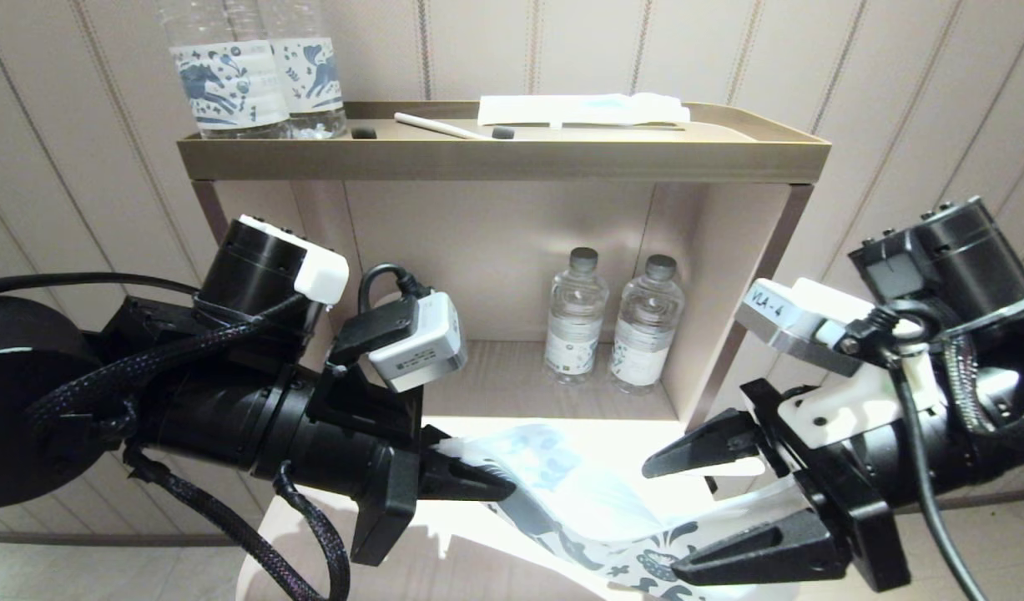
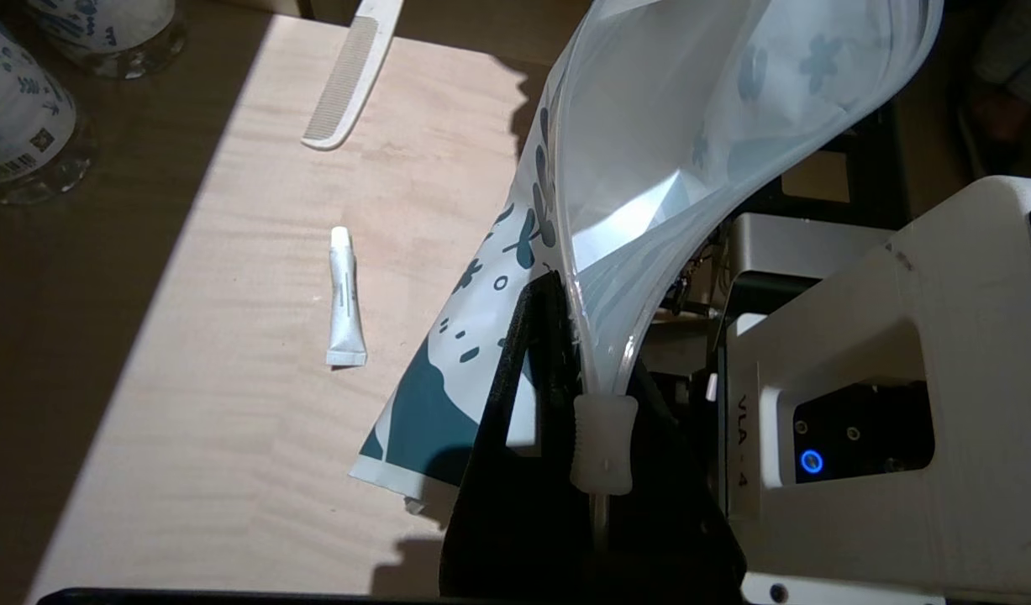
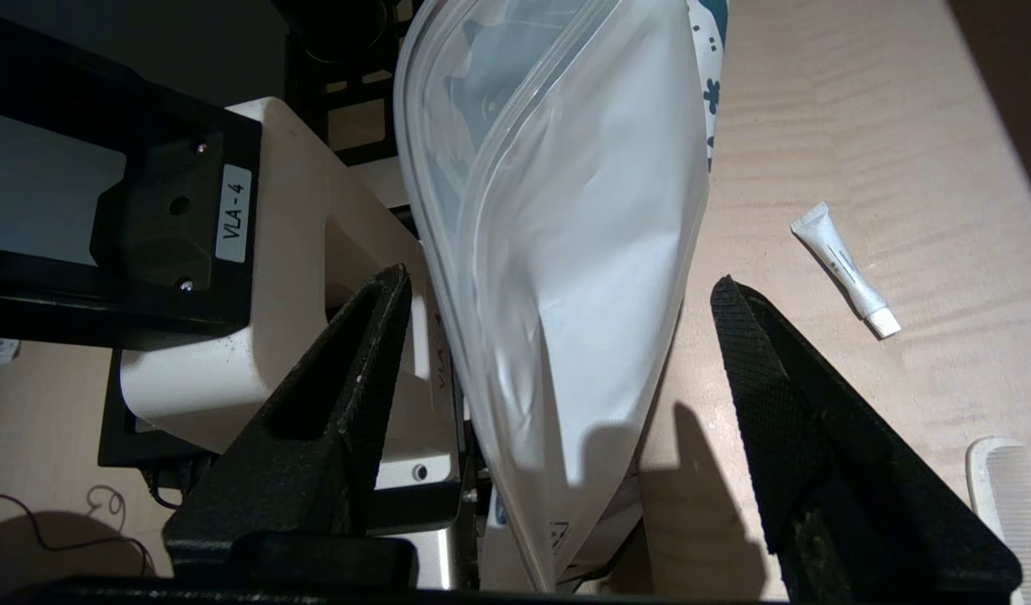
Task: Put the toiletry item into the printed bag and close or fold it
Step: Hand it to the other hand
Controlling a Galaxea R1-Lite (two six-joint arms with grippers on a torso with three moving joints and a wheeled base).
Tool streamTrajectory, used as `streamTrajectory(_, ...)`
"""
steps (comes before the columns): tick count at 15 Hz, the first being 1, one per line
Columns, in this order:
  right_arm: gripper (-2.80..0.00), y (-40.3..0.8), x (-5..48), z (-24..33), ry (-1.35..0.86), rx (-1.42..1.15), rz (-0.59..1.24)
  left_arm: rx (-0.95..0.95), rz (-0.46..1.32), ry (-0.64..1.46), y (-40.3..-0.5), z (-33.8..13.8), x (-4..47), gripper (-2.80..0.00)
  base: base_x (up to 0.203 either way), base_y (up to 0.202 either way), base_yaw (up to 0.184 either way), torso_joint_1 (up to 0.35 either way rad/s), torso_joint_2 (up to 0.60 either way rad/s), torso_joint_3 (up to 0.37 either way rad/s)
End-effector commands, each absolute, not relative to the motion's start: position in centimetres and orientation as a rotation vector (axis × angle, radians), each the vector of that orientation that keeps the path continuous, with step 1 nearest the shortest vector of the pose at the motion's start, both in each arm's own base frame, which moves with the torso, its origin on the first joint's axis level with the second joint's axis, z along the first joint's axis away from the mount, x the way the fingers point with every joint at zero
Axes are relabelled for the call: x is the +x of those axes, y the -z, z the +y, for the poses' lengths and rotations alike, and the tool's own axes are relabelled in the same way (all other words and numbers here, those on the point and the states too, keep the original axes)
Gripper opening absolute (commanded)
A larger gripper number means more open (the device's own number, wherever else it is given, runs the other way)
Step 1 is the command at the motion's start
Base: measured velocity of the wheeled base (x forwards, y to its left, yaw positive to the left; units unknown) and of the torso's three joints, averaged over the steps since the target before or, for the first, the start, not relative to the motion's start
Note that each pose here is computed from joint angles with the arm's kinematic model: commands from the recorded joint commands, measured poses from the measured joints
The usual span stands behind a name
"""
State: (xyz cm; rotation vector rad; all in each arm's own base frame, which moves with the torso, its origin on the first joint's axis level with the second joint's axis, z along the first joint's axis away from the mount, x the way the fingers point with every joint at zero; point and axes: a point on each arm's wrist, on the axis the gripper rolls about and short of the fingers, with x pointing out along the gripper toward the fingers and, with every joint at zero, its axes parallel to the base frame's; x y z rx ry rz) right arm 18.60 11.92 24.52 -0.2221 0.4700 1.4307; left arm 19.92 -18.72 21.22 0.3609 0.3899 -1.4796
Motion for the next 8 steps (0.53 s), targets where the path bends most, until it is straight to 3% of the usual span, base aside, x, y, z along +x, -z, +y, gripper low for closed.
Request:
streamTrajectory(1, 0.0, -25.1, 17.5, 11.0, -1.423, -0.226, 0.437, 0.36, 0.392, 1.482, -21.2, -18.7, 19.9, -2.8, 0.0, 0.0, 0.0, 0.0, 0.0, 0.0)
streamTrajectory(8, 0.0, -25.0, 15.5, 8.9, -1.365, -0.219, 0.416, 0.358, 0.392, 1.476, -21.2, -18.6, 20.0, -2.8, 0.0, 0.0, 0.0, 0.0, 0.0, 0.0)
